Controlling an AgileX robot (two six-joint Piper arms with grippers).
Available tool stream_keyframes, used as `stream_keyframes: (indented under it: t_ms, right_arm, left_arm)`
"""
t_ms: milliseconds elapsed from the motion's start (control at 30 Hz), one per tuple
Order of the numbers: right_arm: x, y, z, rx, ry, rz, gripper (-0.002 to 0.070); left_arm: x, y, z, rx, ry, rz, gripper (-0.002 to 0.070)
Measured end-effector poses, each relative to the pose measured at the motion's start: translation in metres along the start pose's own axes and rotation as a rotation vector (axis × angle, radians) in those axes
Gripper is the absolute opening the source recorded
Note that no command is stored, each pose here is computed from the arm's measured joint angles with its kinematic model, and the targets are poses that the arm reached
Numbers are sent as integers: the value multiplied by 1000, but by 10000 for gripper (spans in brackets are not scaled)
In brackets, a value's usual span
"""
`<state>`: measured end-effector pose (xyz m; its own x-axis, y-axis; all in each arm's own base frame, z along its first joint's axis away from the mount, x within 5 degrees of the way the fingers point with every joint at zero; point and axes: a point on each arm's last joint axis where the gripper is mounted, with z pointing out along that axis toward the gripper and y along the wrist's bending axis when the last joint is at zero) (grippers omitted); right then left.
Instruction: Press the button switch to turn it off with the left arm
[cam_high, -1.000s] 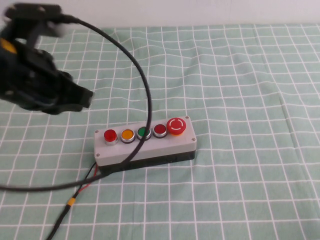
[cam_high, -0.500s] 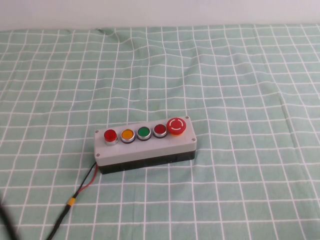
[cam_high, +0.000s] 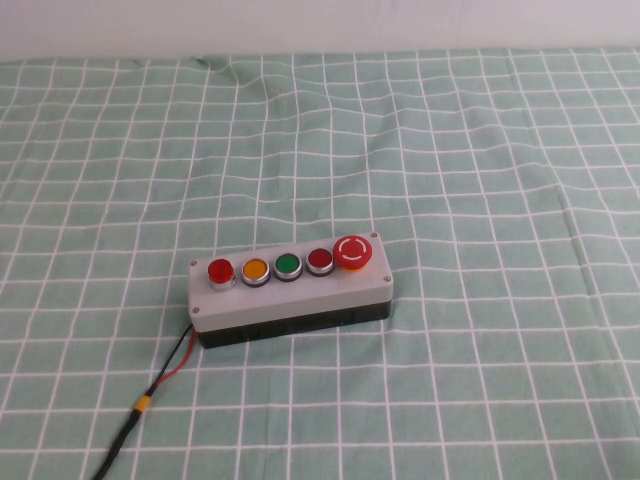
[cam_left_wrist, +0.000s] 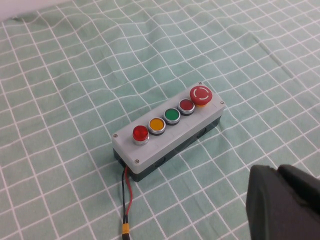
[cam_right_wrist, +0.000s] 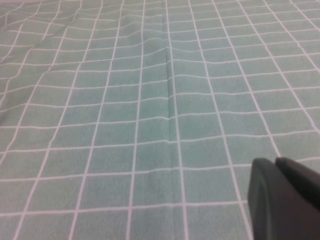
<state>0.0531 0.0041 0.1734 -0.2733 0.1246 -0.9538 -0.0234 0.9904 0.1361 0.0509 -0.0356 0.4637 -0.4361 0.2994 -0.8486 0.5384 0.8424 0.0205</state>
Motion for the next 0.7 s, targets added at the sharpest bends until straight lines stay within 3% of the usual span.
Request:
stream_keyframes:
  t_ms: [433,700]
  right_arm:
    - [0,0,0,0,0,0,-17]
    - [0,0,0,0,0,0,-17]
  left_arm:
    - [-1,3,8,-17,-53,-5,-2]
    - [35,8,22,-127,-195,21,-2]
